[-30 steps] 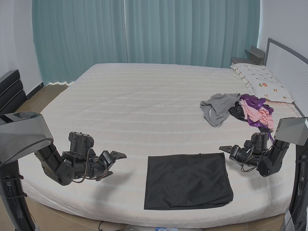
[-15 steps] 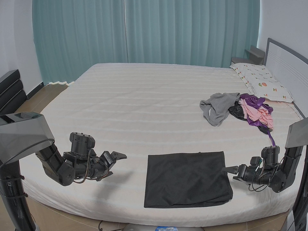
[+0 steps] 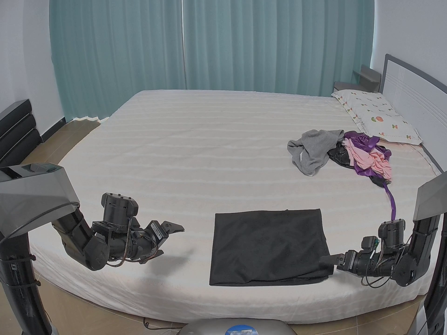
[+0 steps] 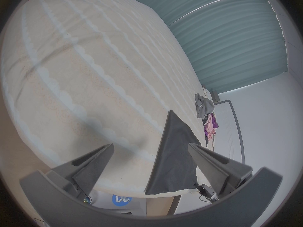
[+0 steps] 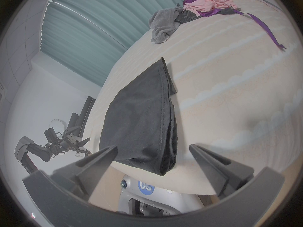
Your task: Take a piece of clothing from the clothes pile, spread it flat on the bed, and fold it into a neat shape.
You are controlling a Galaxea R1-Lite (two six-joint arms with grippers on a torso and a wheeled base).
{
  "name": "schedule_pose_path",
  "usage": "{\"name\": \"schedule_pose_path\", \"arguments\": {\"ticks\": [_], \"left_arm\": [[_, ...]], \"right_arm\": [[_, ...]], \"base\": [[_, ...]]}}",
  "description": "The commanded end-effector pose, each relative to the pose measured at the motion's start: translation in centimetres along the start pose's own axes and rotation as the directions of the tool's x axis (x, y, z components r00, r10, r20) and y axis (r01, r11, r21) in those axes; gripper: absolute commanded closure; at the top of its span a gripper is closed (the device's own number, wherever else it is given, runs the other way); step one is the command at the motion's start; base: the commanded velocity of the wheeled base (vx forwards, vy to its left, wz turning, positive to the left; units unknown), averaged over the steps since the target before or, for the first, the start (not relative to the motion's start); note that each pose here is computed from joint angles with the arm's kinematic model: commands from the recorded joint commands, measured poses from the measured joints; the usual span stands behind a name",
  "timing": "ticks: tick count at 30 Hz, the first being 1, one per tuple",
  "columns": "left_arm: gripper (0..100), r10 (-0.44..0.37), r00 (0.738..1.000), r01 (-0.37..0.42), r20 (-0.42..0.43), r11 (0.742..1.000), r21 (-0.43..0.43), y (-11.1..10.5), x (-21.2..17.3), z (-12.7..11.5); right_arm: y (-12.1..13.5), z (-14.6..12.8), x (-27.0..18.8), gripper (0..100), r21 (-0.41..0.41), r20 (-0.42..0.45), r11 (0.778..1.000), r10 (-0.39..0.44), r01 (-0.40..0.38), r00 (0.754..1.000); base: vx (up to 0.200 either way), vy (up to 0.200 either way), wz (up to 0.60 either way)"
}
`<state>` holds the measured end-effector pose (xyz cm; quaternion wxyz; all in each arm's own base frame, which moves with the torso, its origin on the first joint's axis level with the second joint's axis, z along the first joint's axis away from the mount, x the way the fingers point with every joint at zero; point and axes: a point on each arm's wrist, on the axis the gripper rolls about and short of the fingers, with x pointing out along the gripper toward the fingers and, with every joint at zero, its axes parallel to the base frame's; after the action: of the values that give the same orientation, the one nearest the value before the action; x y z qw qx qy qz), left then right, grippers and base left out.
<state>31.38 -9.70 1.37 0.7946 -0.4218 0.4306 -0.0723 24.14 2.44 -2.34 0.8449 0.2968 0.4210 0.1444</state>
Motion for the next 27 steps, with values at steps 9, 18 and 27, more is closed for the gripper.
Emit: {"name": "schedule_pose_path", "arguments": {"ticks": [9,18,27], "left_arm": [[0,-0.002,1.000,0.002,0.000,1.000,0.001,0.0,0.1,0.0],[0,-0.002,1.000,0.002,0.000,1.000,-0.001,0.0,0.1,0.0],[0,-0.004,1.000,0.004,0.002,1.000,0.000,-0.1,0.1,0.1]], "right_arm": [[-0.6,-0.5,0.6,100,-0.006,-0.028,1.000,-0.022,0.021,0.999],[-0.7,-0.2,-0.3,100,-0.036,0.005,0.998,-0.045,0.045,0.999],[-0.7,-0.5,-0.9,100,-0.074,0.001,0.996,-0.052,0.052,0.999]], "base": [[0.000,0.000,0.00],[0.000,0.000,0.00],[0.000,0.000,0.00]]}}
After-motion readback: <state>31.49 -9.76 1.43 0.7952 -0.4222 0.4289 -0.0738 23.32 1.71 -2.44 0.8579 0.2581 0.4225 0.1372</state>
